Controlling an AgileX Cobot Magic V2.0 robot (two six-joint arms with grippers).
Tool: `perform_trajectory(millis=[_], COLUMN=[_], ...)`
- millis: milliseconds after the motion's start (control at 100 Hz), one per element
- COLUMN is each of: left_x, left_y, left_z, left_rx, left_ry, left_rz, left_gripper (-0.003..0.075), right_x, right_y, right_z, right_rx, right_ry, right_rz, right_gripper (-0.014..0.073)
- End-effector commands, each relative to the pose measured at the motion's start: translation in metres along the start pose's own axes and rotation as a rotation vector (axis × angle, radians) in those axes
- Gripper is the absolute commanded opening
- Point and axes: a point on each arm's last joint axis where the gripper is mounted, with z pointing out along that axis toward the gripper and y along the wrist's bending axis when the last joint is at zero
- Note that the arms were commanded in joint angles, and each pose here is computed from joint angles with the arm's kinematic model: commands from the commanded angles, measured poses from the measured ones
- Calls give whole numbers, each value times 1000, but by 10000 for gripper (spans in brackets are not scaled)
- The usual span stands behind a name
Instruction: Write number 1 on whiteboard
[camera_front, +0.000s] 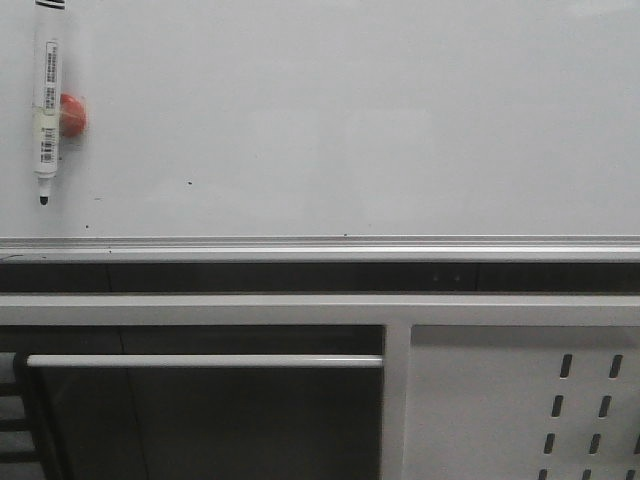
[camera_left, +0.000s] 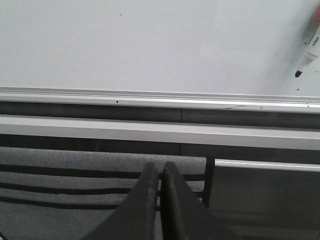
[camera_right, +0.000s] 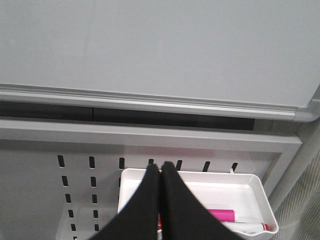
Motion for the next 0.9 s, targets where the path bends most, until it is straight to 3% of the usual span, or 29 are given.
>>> perform_trajectory(millis=[0,80,300,420,590,760,820,890], left_x=[-1,-8,-42,-52,-58,-59,-61,-64], left_y=[-1,-2,-7,-8,-9,-9,-9,-6], left_z=[0,-1,-14,-22,-27,-28,-30,-32], left_rx=[17,28,85,104,115,119,126,169], left_ry=[-88,-163,-563,-706,-792,-813,-837,-854], left_rz=[9,8,-11,-12,-12,-16,-35,-193], left_gripper=[-18,-18,-18,-18,-18,-18,-18,-18], right_x=[5,-2,-34,-45,-58,-61,-63,-65], right_y=[0,0,-2,-3,-4,-5,-5,-6], right_z=[2,1,-8,-15,-26,-30,-31,-35], right_rx=[13,18,36,50,67,71,40,-14], right_ry=[-25,-98,-470,-611,-795,-854,-876,-929], right_rz=[-16,-17,-19,-18,-16,-3,69,183], right_gripper=[-71,-71,-71,-71,-71,-71,-71,-71])
